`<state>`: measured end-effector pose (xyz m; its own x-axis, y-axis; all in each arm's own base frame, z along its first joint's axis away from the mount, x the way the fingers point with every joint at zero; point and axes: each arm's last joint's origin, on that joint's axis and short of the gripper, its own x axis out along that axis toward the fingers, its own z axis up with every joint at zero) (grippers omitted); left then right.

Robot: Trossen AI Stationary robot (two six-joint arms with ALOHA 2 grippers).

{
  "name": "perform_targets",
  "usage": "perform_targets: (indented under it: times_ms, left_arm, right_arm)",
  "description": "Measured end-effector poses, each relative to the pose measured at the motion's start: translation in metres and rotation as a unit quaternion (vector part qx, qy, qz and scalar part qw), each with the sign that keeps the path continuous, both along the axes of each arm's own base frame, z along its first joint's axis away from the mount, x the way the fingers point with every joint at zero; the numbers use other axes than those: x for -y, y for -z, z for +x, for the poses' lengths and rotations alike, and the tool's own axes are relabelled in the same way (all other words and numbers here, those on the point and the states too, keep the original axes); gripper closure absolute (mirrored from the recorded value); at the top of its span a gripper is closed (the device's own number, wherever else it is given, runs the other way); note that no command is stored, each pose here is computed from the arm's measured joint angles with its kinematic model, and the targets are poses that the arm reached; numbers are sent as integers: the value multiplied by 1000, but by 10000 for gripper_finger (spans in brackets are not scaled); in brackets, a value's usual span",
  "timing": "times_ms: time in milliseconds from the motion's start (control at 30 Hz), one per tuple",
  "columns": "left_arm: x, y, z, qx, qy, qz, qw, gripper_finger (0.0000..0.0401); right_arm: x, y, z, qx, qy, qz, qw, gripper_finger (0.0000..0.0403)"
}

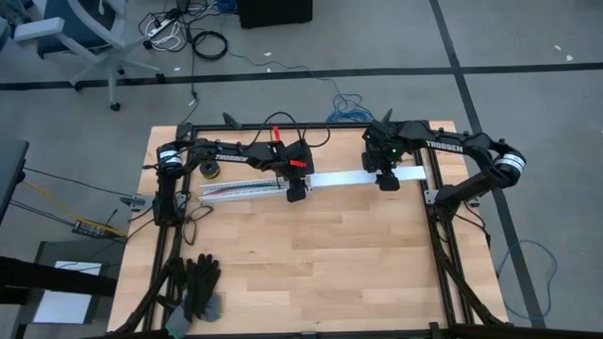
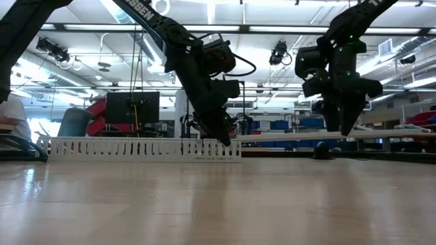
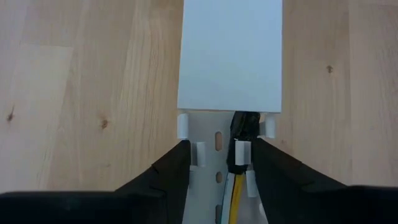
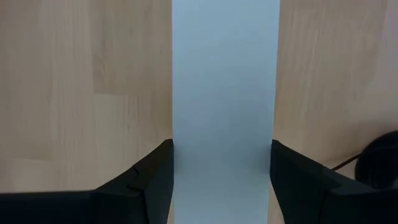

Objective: Ziptie cables
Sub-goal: Close the white cable duct

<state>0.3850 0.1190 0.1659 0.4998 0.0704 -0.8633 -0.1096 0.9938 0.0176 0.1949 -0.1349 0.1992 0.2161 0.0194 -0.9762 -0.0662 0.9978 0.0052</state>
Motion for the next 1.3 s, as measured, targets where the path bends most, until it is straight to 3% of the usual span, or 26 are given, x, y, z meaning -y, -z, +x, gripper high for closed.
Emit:
perform_targets:
  times_ms: [433, 1300]
  left_arm:
    - [-1, 0, 2, 9, -1, 3, 1000, 258]
    - [-1, -1, 2, 15, -12, -1, 1000, 258]
  right_arm:
    - [2, 0, 1, -3, -9, -24, 1000, 188]
    - [2, 0, 2, 0, -1, -25, 1000, 184]
